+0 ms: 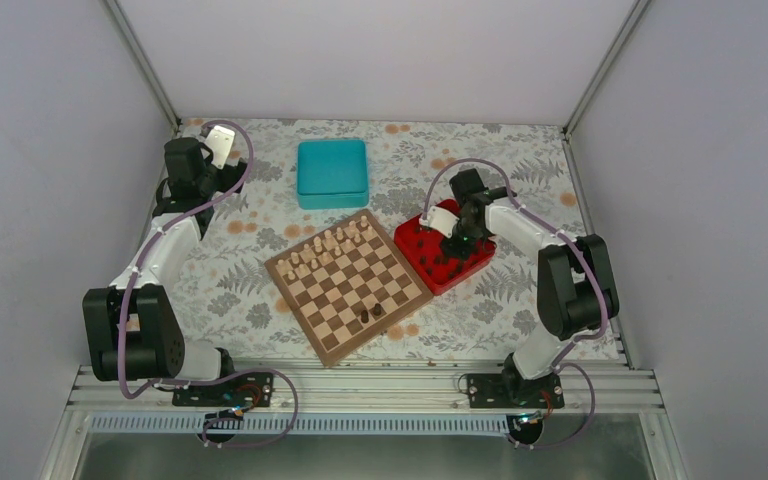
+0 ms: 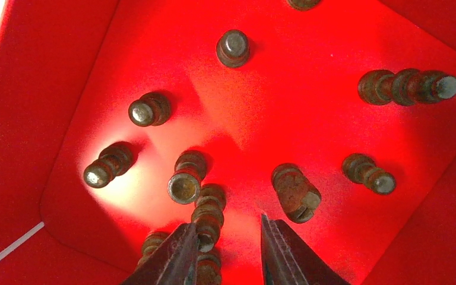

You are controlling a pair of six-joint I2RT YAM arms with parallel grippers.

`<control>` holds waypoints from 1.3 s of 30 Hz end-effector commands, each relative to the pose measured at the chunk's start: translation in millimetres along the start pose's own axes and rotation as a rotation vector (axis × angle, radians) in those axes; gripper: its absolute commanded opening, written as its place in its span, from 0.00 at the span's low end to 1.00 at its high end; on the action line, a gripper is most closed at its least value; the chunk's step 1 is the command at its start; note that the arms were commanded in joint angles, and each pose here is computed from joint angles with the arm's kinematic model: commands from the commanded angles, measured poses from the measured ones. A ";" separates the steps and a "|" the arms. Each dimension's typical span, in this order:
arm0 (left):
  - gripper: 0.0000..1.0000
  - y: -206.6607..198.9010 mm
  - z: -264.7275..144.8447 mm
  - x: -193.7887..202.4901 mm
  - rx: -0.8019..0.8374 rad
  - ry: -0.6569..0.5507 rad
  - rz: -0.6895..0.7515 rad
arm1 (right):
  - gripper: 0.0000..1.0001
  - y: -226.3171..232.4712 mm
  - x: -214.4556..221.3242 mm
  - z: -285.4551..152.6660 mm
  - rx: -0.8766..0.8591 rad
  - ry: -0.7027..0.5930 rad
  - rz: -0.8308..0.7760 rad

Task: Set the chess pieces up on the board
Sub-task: Pick up the chess piece from the storage box.

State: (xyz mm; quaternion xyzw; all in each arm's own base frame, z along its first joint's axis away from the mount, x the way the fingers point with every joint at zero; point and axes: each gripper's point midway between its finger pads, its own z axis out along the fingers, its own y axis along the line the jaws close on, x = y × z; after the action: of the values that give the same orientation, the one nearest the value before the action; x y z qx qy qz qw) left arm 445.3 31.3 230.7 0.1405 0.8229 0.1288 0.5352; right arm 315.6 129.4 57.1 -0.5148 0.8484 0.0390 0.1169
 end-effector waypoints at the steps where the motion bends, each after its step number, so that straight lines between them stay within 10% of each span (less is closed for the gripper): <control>1: 1.00 3.4 -2.6 -4.1 -0.005 -0.014 -0.006 | 0.29 10.4 11.8 10.1 -0.046 0.029 0.003; 39: 1.00 1.7 -0.1 -2.8 0.002 -0.011 -0.004 | 0.07 1.7 -4.4 -16.9 -0.032 -0.009 -0.008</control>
State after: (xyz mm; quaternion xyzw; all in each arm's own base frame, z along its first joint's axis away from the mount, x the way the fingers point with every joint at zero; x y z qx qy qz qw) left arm 445.3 31.3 230.8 0.1405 0.8228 0.1289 0.5353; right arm 302.1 127.6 43.9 -0.5161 0.8508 0.0561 0.0817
